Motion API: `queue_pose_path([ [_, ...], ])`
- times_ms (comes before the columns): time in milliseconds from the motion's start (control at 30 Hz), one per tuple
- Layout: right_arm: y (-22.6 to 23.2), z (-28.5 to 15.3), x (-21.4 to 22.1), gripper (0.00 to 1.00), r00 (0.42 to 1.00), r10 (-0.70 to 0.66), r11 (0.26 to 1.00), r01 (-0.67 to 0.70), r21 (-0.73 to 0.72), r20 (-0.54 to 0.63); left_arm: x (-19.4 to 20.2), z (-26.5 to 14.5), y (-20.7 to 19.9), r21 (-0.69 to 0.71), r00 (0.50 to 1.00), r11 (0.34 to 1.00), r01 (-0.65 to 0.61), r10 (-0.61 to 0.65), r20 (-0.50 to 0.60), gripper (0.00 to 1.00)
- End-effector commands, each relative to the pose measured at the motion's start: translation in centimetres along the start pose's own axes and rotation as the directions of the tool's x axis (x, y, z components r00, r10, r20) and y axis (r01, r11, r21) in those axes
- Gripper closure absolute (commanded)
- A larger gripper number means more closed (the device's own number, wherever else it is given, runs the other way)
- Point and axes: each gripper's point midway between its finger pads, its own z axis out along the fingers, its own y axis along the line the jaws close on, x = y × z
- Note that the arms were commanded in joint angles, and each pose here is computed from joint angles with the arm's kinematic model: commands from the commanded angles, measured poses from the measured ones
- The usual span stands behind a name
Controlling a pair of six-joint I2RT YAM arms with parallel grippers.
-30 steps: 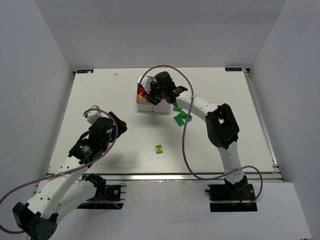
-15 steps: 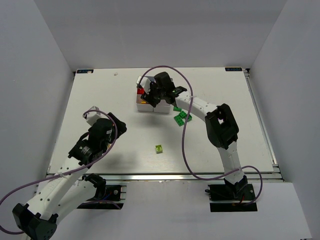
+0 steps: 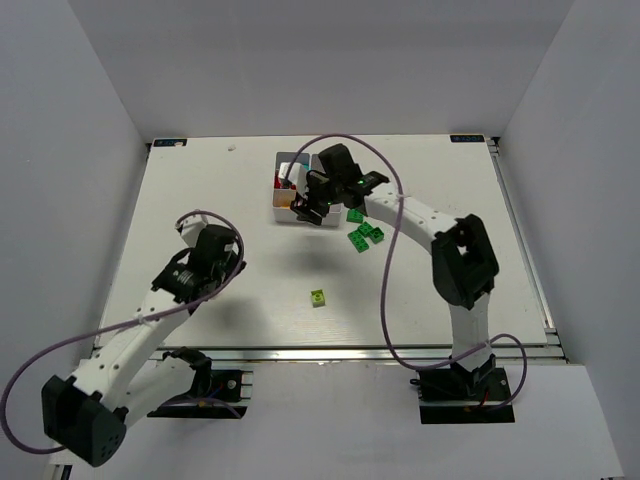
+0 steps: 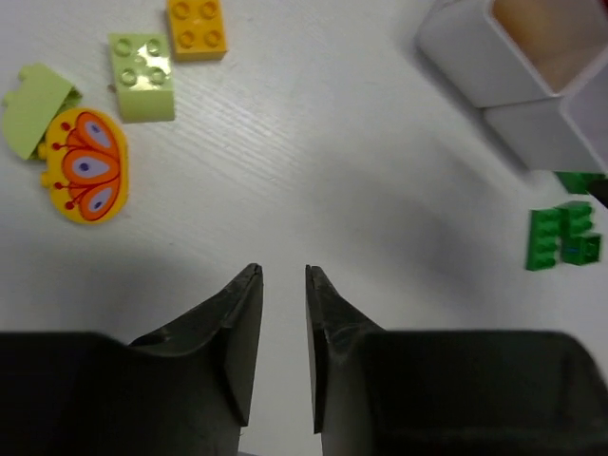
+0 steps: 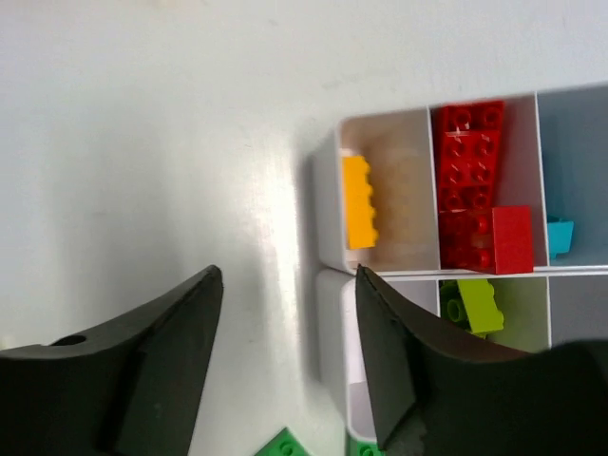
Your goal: Sort the legos into containers by color
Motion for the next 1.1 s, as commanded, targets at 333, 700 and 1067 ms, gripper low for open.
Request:
queue_pose_path([
  [333, 3.6, -8.9, -3.4, 0.11, 0.983, -0.043, 0.994, 0.059, -0.089, 0.177, 1.1, 3.9, 7.7, -0.335, 0.966, 0.93, -0.149, 0.066, -0.248, 0.02],
  [700, 1.9, -9.8, -2.9, 0.11, 0.982, 0.011, 0.998, 0.0, -0.057, 0.188, 0.5, 7.3, 11.1, -0.415, 0.95, 0.874, -0.253, 0.143, -0.277, 0.1],
  [1067, 0.7, -10.5, -2.6, 0.11, 0.981, 0.039, 0.999, -0.034, -0.031, 0.19, 1.0, 9.8, 11.7, -0.389, 0.949, 0.891, -0.233, 0.122, -0.29, 0.33],
])
